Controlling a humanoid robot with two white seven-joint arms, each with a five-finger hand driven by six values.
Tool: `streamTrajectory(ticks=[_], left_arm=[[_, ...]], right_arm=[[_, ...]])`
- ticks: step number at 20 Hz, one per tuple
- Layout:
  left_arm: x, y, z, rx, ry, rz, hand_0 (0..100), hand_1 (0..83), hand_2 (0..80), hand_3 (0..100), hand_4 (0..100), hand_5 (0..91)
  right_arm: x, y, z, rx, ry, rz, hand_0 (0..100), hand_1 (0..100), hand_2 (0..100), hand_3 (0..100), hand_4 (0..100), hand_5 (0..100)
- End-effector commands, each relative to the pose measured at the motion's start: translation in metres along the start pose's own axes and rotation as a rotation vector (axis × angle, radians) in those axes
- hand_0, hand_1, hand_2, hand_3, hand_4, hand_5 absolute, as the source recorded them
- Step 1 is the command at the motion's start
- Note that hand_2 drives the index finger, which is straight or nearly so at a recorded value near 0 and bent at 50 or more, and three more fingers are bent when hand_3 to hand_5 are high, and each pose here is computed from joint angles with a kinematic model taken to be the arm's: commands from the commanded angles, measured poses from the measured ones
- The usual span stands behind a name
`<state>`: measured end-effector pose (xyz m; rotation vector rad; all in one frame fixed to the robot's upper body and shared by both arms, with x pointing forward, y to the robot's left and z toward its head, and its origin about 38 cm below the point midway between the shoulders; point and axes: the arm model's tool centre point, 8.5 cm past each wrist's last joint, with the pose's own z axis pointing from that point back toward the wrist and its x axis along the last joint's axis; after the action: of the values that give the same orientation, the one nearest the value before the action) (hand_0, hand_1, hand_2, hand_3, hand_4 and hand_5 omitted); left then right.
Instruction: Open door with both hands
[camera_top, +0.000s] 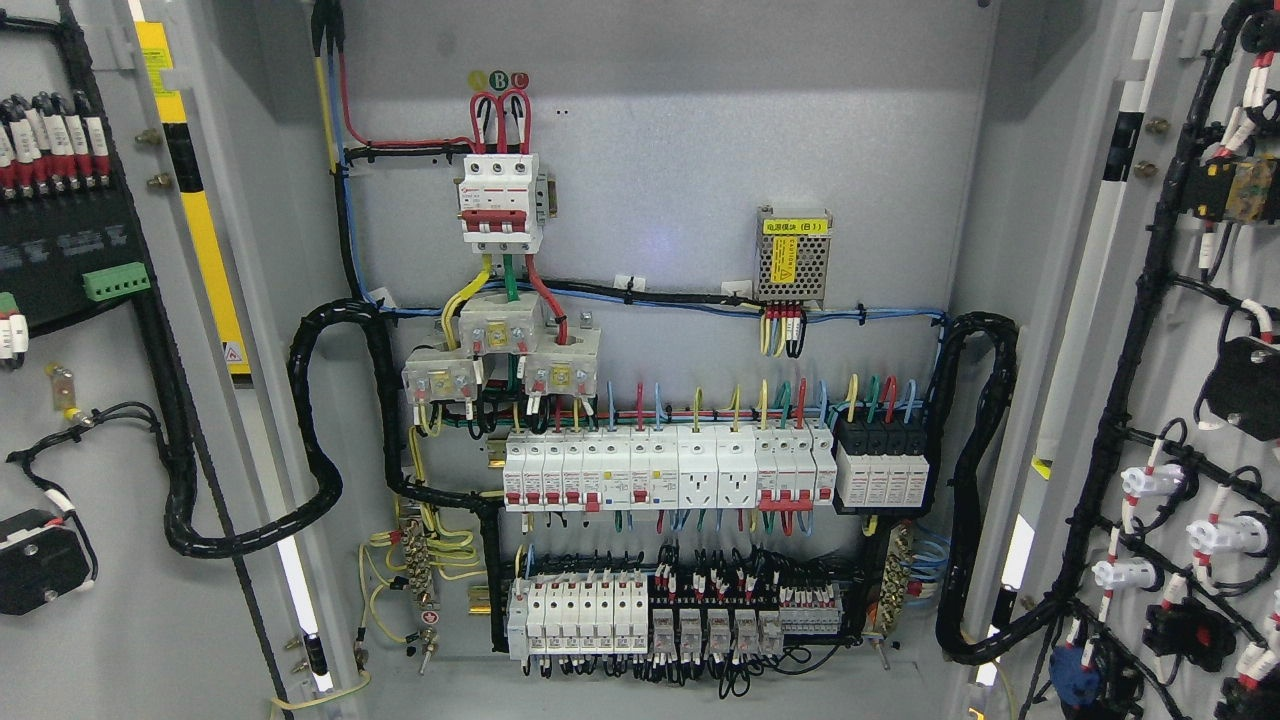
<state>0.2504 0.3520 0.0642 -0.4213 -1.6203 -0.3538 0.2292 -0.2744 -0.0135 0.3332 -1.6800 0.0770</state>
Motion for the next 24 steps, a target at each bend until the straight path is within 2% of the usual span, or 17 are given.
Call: streamTrajectory(ticks=[1,4,7,10,13,15,17,19,24], left_arm=[[-0.17,-0.16,0.021,-0.112,0.386,0.342,12,55.6,0.0,0,0,0.0],[-0.226,-0.171,0.064,0.06,0.603,0.376,12,55.6,0.0,0,0,0.0],[-0.263,-0.195,0.119,0.118,0.811,0.422,12,55.6,0.0,0,0,0.0],[-0.292,-0.23,0.182,0.187,1.051,0.513,12,55.6,0.0,0,0,0.0],[-0.301,-0.245,0.214,0.239,1.197,0.563,12,55.6,0.0,0,0,0.0],[-0.303,-0.242,0.219,0.308,1.226,0.543,12,55.6,0.0,0,0,0.0],[-0.306,-0.227,0.222,0.425,1.273,0.474,12,55.6,0.0,0,0,0.0],[-0.307,-0.22,0.235,0.522,1.357,0.438,12,55.6,0.0,0,0,0.0],[-0.307,-0.215,0.241,0.554,1.398,0.434,12,55.6,0.0,0,0,0.0]], right_arm=[[-0.129,-0.017,0.086,-0.168,0.466,-0.058,0,50,4,0,0,0],[-0.156,-0.026,0.108,-0.225,0.603,-0.067,0,50,4,0,0,0],[-0.174,-0.028,0.134,-0.27,0.726,-0.08,0,50,4,0,0,0],[-0.19,-0.023,0.159,-0.311,0.88,-0.123,0,50,4,0,0,0],[-0.202,-0.018,0.182,-0.327,1.08,-0.188,0,50,4,0,0,0],[-0.208,-0.012,0.195,-0.298,1.213,-0.2,0,50,4,0,0,0],[-0.21,-0.01,0.21,-0.284,1.32,-0.17,0,50,4,0,0,0],[-0.211,-0.013,0.222,-0.293,1.394,-0.112,0,50,4,0,0,0],[-0.21,-0.017,0.242,-0.285,1.57,-0.048,0,50,4,0,0,0]])
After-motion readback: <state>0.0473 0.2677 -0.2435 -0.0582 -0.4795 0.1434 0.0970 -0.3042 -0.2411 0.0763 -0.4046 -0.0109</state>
